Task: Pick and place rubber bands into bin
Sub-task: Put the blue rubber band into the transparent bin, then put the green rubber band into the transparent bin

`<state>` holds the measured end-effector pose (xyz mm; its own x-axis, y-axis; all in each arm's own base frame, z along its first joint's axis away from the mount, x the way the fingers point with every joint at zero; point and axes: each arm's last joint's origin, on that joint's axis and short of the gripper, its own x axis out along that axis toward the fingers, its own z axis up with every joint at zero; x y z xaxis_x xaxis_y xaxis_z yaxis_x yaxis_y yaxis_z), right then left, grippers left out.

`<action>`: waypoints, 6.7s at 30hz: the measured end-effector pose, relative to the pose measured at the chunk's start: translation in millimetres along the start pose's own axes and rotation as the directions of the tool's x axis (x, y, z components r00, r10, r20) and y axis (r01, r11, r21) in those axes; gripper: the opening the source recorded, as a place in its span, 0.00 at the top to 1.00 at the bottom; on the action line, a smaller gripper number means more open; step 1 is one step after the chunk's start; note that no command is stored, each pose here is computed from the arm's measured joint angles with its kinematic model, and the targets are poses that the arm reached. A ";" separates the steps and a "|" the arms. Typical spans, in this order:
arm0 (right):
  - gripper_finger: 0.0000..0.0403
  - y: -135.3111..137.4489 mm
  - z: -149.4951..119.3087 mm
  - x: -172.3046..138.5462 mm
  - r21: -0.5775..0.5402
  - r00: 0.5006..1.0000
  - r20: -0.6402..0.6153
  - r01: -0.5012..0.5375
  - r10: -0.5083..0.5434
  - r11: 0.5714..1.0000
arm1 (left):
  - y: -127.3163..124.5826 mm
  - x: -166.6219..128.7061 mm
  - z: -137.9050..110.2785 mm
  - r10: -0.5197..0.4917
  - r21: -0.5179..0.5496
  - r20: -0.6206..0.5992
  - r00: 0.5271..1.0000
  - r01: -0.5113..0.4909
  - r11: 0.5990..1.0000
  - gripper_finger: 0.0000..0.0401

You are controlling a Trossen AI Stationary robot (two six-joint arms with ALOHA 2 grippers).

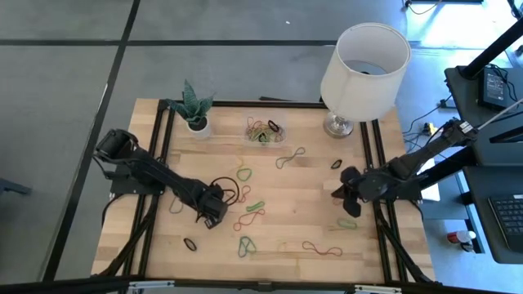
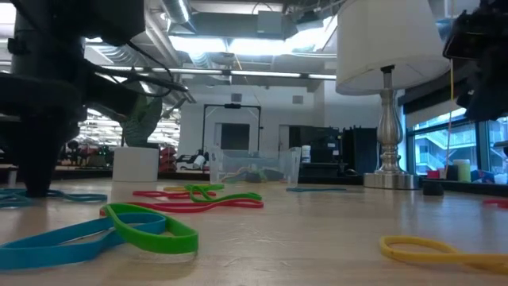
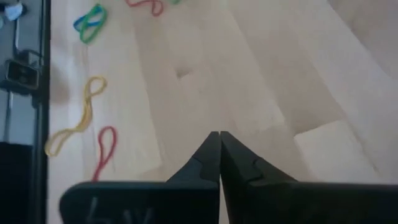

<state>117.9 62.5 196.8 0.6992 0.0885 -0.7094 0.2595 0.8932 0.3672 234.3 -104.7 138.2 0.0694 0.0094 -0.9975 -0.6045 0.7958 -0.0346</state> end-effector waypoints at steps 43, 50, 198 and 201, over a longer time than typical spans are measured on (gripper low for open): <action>0.99 -6.9 11.9 2.2 0.151 0.978 0.162 0.108 -0.133 0.983 | 131.2 -101.3 291.0 -0.163 0.388 0.626 0.762 -0.124 0.913 1.00; 0.99 -11.6 18.7 3.4 0.201 0.967 0.195 0.127 -0.167 0.971 | 137.5 -49.2 306.0 -0.138 0.350 0.540 0.830 -0.072 0.934 1.00; 1.00 -55.3 326.4 152.8 -0.131 0.866 0.057 0.500 -0.497 0.856 | 110.0 -79.9 7.0 -0.263 0.281 0.495 0.828 0.134 0.950 1.00; 1.00 -81.7 326.8 164.5 -0.129 0.858 0.004 0.510 -0.514 0.851 | 113.4 -79.8 9.8 -0.249 0.242 0.502 0.828 0.142 0.960 1.00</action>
<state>429.4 -139.9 246.7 0.4693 -0.3848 -0.7948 0.4915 0.8616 -0.1270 168.0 -9.2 214.5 0.6064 0.1130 -0.7871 -0.3780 0.9118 -0.1603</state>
